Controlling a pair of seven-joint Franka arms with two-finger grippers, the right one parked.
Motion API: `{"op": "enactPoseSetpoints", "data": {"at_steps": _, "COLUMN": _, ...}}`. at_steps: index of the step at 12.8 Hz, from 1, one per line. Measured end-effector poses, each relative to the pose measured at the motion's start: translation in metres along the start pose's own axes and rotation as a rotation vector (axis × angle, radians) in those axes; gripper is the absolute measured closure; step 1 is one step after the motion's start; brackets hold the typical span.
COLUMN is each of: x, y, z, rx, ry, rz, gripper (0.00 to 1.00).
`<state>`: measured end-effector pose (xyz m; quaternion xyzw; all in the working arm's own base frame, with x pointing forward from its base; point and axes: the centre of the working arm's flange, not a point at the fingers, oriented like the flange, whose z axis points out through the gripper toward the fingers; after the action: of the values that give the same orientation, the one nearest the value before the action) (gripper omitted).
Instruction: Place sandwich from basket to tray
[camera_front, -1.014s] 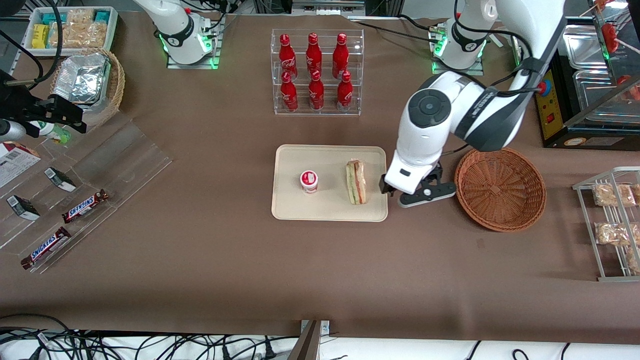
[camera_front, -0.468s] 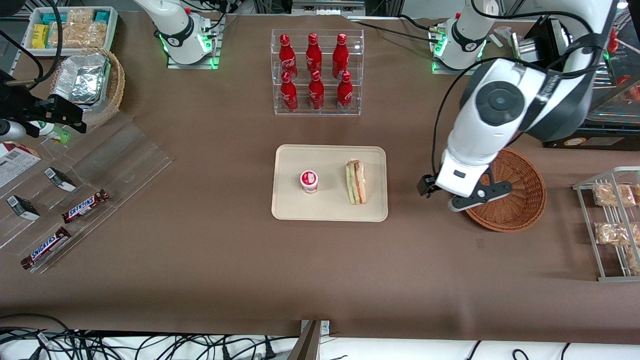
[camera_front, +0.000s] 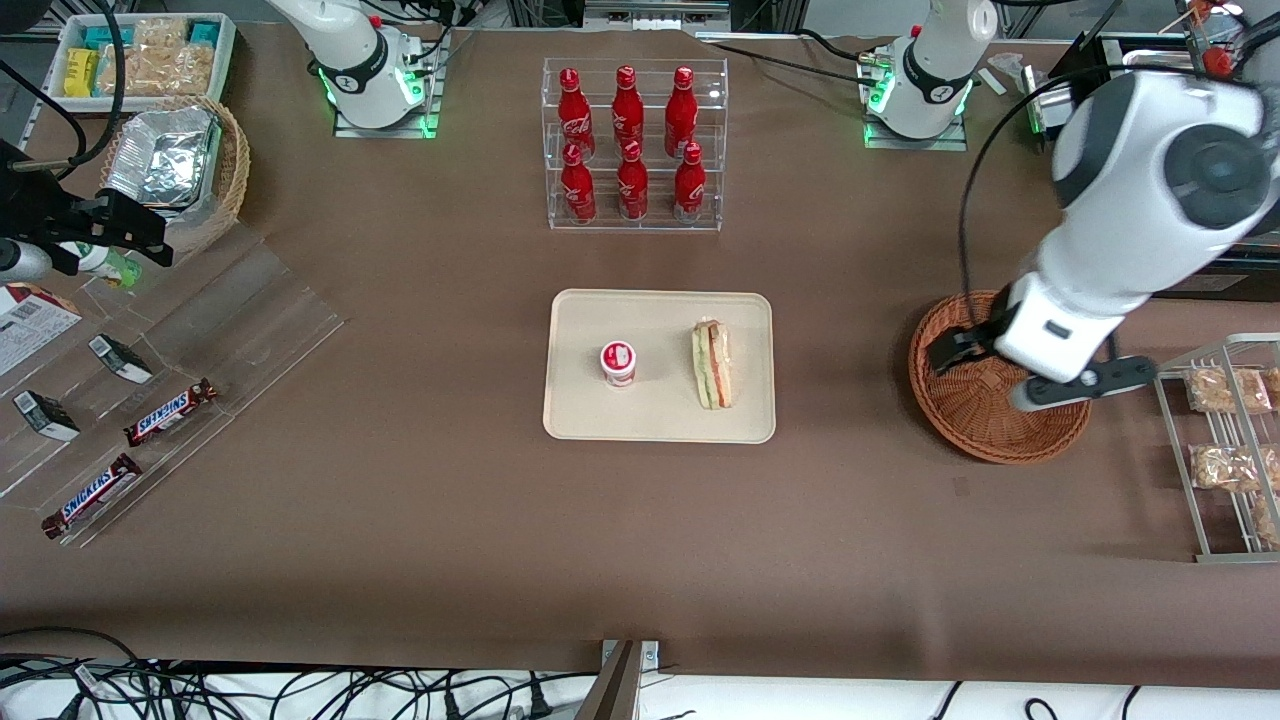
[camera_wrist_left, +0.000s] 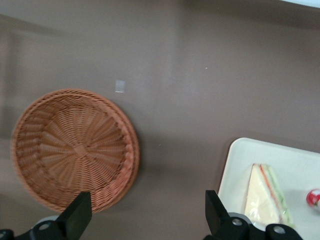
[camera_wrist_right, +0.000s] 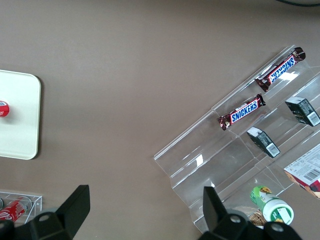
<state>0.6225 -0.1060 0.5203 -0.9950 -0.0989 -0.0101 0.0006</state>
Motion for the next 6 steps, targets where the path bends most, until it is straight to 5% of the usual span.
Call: {"op": "enactPoseSetpoints", "data": {"at_steps": 6, "x": -0.029, "y": -0.065, "z": -0.065, "rx": -0.002, "ry": -0.060, "rz": 0.223, "gripper": 0.00}}
